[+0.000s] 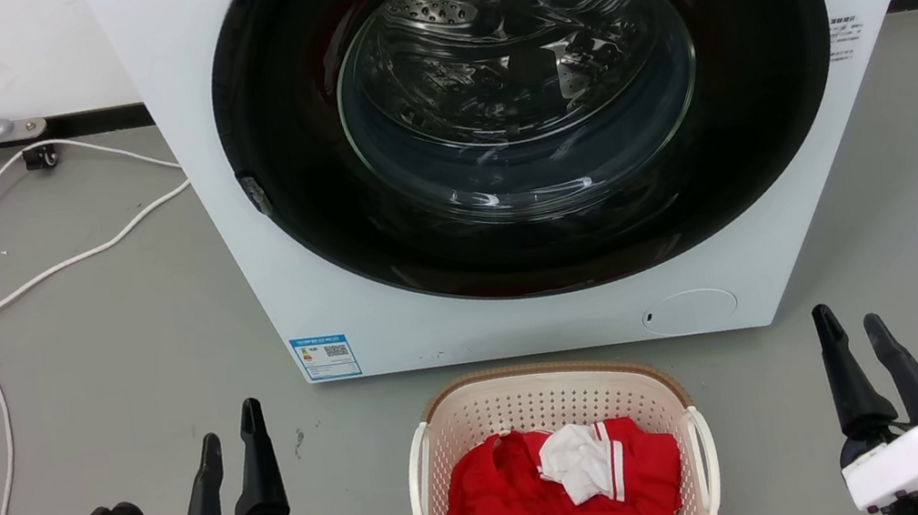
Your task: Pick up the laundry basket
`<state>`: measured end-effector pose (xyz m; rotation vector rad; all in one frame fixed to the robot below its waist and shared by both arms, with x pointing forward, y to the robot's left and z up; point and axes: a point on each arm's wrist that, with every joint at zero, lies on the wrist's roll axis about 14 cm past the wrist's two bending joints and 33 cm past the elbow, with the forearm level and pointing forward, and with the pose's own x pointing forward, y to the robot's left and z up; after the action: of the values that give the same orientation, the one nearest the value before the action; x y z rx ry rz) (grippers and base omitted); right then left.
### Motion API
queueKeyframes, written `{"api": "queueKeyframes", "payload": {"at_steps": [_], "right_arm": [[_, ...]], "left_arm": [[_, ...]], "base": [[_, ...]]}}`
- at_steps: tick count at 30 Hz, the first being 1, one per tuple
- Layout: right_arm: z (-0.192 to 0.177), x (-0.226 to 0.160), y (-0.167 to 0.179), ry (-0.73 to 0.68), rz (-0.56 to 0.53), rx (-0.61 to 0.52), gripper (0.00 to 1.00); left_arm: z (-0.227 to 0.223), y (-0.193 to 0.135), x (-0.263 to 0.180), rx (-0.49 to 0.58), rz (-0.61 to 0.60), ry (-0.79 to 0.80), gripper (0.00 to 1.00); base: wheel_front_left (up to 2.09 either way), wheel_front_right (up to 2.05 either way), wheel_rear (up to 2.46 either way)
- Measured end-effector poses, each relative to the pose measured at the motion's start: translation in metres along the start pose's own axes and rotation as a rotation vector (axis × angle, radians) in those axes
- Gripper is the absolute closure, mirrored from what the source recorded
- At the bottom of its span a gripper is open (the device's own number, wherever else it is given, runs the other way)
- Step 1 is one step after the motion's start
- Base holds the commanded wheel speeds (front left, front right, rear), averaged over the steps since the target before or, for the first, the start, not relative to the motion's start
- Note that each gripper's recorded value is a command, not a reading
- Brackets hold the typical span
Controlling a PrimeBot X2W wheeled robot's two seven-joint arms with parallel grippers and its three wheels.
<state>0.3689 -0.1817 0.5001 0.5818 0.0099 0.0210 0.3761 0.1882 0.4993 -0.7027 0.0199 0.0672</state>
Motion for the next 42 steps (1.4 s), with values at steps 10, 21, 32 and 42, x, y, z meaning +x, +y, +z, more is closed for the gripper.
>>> {"api": "queueKeyframes", "payload": {"at_steps": [10, 21, 32, 42], "right_arm": [[0.0, -0.004, 0.007, -0.013, 0.031, -0.172, 0.0], [0.0, -0.008, 0.011, -0.023, 0.055, -0.315, 0.0], [-0.003, -0.01, 0.013, -0.023, 0.076, -0.432, 0.0], [-0.004, -0.011, 0.014, -0.027, 0.091, -0.525, 0.0]], "left_arm": [[0.002, -0.007, -0.002, 0.156, -0.036, -0.028, 0.0], [0.0, -0.008, -0.005, 0.297, -0.046, -0.04, 0.0], [-0.002, -0.011, -0.006, 0.4, -0.061, -0.051, 0.0], [-0.006, -0.01, -0.006, 0.49, -0.062, -0.051, 0.0]], "base": [[0.0, 0.0, 0.0], [0.0, 0.0, 0.0], [0.0, 0.0, 0.0], [0.0, 0.0, 0.0]]}}
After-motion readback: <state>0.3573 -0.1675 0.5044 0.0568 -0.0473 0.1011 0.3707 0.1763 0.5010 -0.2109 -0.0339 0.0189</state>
